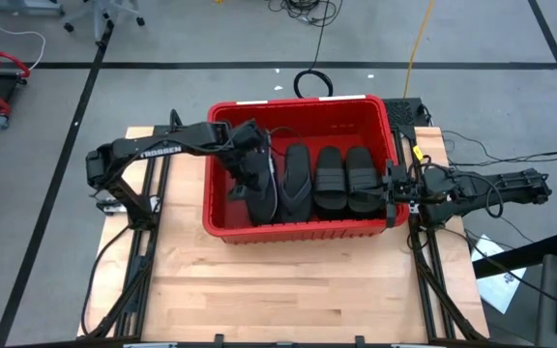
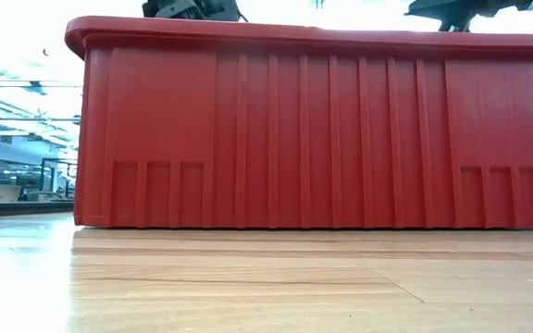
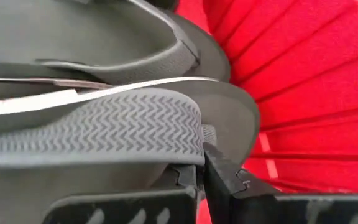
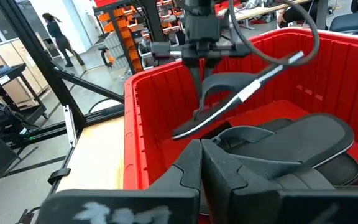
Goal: Pick and place slides into bin
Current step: Put the black slide into the red bin, then return to Home Position
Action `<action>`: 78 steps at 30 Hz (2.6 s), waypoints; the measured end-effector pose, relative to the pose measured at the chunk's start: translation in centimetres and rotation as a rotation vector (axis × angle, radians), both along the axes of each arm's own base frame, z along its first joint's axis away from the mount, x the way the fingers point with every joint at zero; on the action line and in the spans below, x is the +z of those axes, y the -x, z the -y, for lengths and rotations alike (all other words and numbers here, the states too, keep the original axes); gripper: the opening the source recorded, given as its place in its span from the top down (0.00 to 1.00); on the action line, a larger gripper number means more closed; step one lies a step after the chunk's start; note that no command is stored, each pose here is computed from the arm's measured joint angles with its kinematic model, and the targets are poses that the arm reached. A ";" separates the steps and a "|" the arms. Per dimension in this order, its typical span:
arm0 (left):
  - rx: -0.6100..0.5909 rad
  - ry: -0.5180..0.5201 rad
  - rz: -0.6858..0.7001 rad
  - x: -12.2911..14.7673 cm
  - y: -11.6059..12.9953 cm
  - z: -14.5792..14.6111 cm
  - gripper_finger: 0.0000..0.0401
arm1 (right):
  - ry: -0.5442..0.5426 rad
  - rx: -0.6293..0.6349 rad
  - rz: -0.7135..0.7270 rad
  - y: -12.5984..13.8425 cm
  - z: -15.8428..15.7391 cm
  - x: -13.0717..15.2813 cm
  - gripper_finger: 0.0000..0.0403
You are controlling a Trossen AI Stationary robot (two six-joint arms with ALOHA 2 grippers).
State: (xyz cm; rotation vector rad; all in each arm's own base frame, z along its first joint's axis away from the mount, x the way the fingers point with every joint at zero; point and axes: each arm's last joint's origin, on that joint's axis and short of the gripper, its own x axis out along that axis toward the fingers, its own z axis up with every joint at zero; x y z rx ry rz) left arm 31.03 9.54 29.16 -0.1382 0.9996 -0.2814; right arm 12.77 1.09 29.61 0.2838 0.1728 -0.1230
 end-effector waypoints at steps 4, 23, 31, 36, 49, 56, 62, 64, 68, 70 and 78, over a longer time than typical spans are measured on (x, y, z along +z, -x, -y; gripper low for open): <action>-0.063 0.026 -0.049 -2.1 -0.9 0.1 1.00 | 0.000 0.000 0.000 0.0 0.0 0.0 1.00; -0.108 0.066 -0.178 -7.2 -3.2 0.0 0.94 | -0.006 -0.002 0.001 0.0 0.0 0.0 1.00; -0.107 0.052 -0.140 -5.4 -2.6 0.1 0.68 | 0.000 -0.001 -0.001 0.0 0.0 0.0 1.00; -0.097 0.056 -0.139 -4.7 -2.7 0.1 0.48 | 0.014 0.002 -0.002 0.0 0.0 0.0 1.00; -0.090 -0.009 -0.293 -1.3 -1.6 0.1 0.21 | 0.017 0.003 -0.002 0.0 0.0 0.0 1.00; -0.209 -0.165 -0.221 5.1 0.4 1.6 0.38 | 0.077 0.014 -0.009 0.0 0.0 0.0 1.00; -0.251 -0.368 0.108 12.0 4.9 5.2 0.86 | 0.084 0.017 -0.073 0.1 0.0 -0.6 1.00; -0.212 -0.409 0.153 13.7 7.0 6.7 0.96 | 0.084 0.017 -0.102 0.2 0.0 -0.9 1.00; -0.106 -0.494 0.173 15.6 10.8 10.0 0.97 | 0.093 0.019 -0.138 0.3 0.0 -1.2 1.00; -0.037 -0.519 0.169 15.9 12.5 11.6 0.99 | 0.095 0.020 -0.151 0.4 0.0 -1.3 1.00; 0.237 -0.496 0.276 9.6 15.1 15.6 1.00 | 0.136 0.028 -0.164 0.4 0.1 -1.4 1.00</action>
